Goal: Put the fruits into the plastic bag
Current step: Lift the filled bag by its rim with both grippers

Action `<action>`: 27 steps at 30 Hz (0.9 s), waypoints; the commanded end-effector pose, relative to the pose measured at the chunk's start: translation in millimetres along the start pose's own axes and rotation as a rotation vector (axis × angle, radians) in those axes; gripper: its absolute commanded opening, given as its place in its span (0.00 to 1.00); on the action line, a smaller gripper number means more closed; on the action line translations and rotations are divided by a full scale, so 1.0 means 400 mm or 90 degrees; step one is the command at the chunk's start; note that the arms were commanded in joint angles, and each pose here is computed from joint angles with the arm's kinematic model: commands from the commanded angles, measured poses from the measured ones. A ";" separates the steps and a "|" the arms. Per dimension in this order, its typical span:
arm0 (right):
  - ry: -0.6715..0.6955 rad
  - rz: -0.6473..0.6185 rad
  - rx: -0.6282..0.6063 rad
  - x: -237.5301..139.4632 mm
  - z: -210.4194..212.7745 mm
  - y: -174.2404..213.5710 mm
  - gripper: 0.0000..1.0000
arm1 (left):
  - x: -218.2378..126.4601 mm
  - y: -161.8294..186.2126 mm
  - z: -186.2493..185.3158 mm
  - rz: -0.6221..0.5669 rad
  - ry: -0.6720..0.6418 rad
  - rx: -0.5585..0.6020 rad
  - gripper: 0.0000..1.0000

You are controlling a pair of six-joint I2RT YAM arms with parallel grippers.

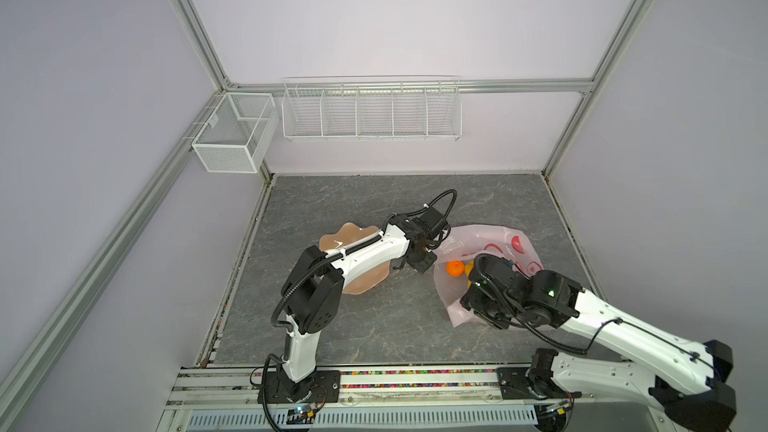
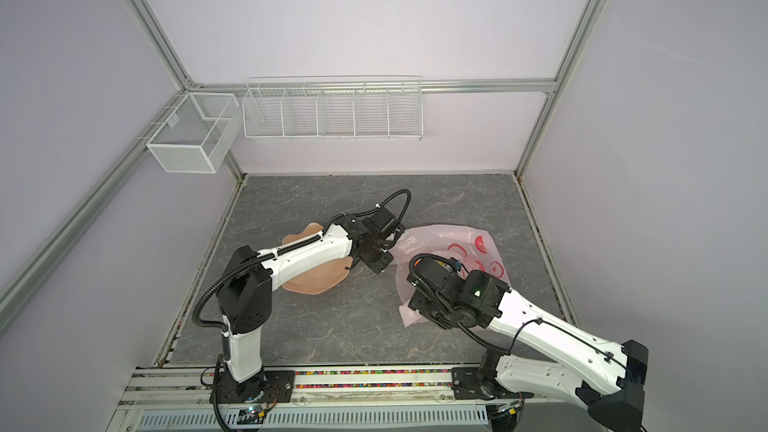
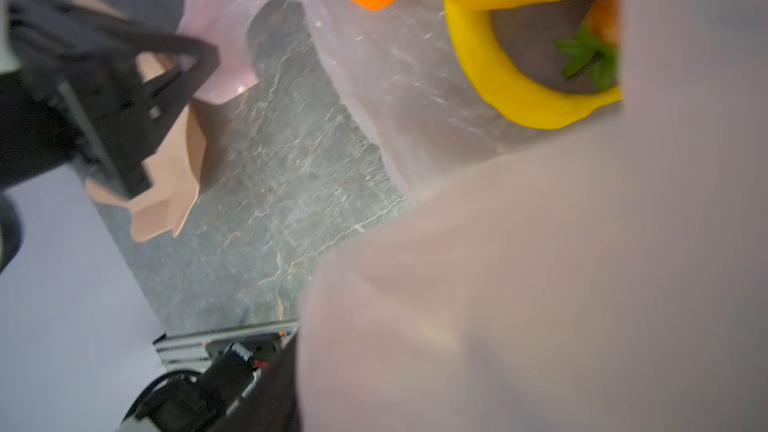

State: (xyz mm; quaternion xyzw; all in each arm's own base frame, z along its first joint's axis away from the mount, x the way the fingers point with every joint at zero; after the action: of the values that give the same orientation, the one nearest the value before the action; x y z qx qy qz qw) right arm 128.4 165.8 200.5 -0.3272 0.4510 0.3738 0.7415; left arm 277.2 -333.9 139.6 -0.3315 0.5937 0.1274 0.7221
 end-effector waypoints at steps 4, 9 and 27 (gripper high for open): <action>-0.005 -0.072 0.014 -0.055 0.005 -0.068 0.15 | -0.136 -0.001 0.063 -0.023 0.053 -0.083 0.00; -0.027 -0.116 -0.036 -0.206 0.008 -0.157 0.07 | -0.315 -0.063 0.124 -0.117 0.176 -0.211 0.00; -0.209 -0.190 -0.040 -0.431 0.129 -0.627 0.07 | -0.696 -0.275 0.381 -0.414 0.616 -0.590 0.00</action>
State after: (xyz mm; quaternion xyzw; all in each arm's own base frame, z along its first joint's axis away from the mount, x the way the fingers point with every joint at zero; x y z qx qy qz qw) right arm 306.6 34.3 405.6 -0.3444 0.2942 0.2911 0.8427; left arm 376.6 -257.5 418.9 -0.7656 0.5955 0.0142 0.2429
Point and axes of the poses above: each gripper's point midway between its finger pads, its own x axis out along the fingers, its own z axis along the line the jaws close on, y = z × x, the point moved 4 cm from there along -x, back along the fingers
